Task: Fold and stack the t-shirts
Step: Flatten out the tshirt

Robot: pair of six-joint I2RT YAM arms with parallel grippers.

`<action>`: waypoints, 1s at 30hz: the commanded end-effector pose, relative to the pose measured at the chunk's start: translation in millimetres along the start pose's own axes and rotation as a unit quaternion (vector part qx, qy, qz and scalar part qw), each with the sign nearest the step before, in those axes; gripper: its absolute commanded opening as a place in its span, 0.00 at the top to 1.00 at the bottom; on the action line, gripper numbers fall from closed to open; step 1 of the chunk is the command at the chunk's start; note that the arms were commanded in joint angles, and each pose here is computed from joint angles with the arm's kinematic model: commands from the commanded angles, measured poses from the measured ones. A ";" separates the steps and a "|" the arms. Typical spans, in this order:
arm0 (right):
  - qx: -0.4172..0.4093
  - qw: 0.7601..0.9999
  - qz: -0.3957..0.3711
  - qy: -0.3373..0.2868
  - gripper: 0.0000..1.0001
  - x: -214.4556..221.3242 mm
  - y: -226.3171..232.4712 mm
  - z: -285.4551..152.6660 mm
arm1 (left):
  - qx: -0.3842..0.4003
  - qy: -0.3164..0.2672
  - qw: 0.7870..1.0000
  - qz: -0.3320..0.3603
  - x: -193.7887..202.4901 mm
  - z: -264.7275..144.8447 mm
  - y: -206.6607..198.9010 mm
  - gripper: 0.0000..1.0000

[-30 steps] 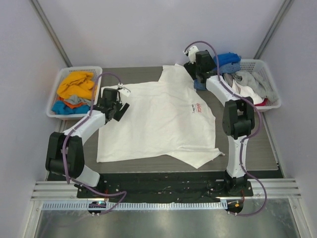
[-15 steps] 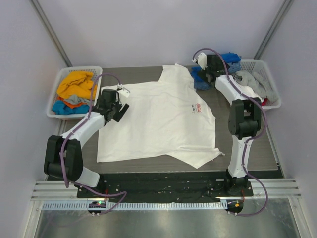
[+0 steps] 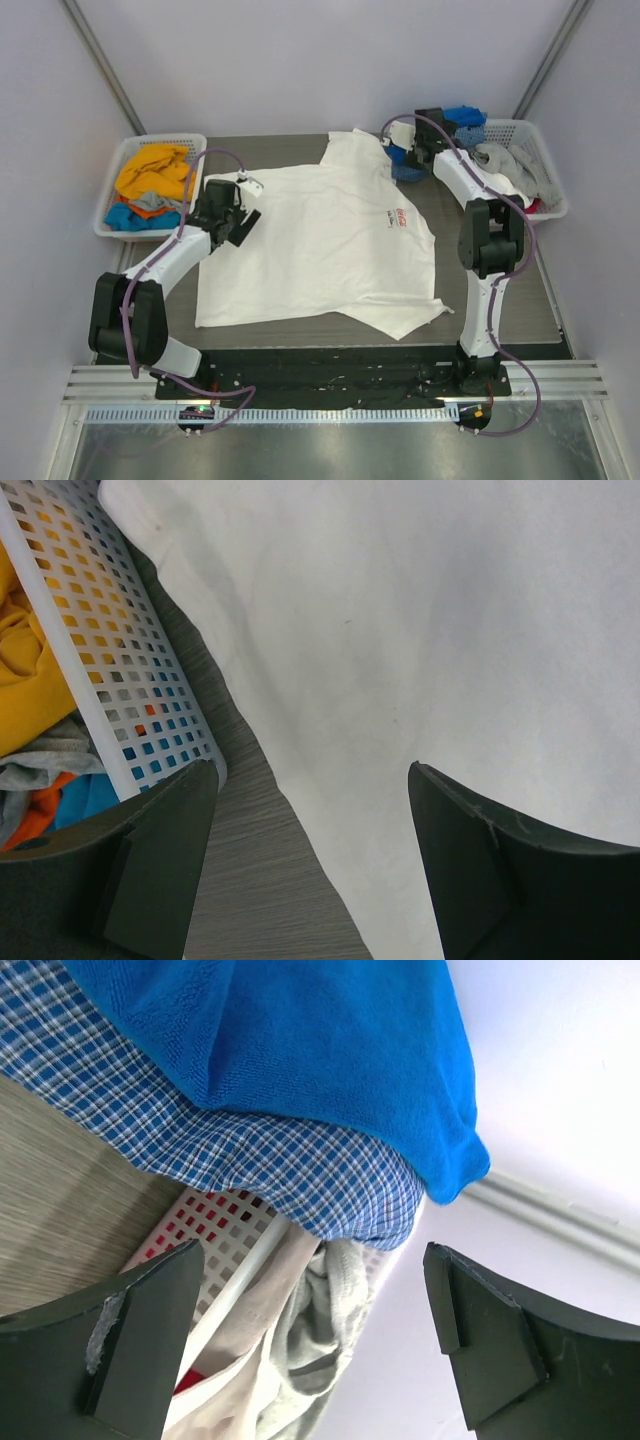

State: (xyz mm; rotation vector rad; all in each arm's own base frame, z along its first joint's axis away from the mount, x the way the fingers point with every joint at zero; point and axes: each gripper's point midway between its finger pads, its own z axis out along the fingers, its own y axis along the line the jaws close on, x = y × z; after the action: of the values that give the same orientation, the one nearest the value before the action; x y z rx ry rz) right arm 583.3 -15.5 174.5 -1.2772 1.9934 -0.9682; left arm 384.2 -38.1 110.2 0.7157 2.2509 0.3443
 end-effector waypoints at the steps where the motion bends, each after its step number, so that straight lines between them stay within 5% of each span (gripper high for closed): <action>1: 0.002 0.995 -0.096 0.023 0.00 2.5 -11.0 5.7 | 0.001 -0.014 1.000 0.002 -8.7 1.5 0.3 0.18; 20: 0.020 0.985 -0.161 0.050 0.01 -9.3 -19.3 75.1 | 0.012 0.013 1.000 0.015 5.2 23.5 -10.1 0.19; 23: 0.014 0.985 -0.162 0.050 0.08 -10.2 -11.5 83.6 | 0.012 0.015 1.000 0.017 4.7 26.1 -10.5 0.19; 26: 0.012 0.987 -0.153 0.056 0.34 -5.4 -7.6 86.8 | 0.010 0.016 1.000 0.017 5.0 26.5 -10.2 0.19; 29: 0.014 0.989 -0.136 0.064 0.98 0.1 -6.0 84.9 | 0.008 0.015 1.000 0.017 6.1 25.0 -9.3 0.19; 30: 0.025 0.990 -0.127 0.061 0.99 1.0 -14.8 79.0 | 0.008 0.014 1.000 0.018 6.3 25.0 -9.3 0.19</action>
State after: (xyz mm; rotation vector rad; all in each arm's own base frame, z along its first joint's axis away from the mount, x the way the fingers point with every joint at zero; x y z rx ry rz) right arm 652.3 -23.2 118.6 -1.6359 1.8817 -1.1823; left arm 383.1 -37.5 71.3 0.7754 2.3423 0.3482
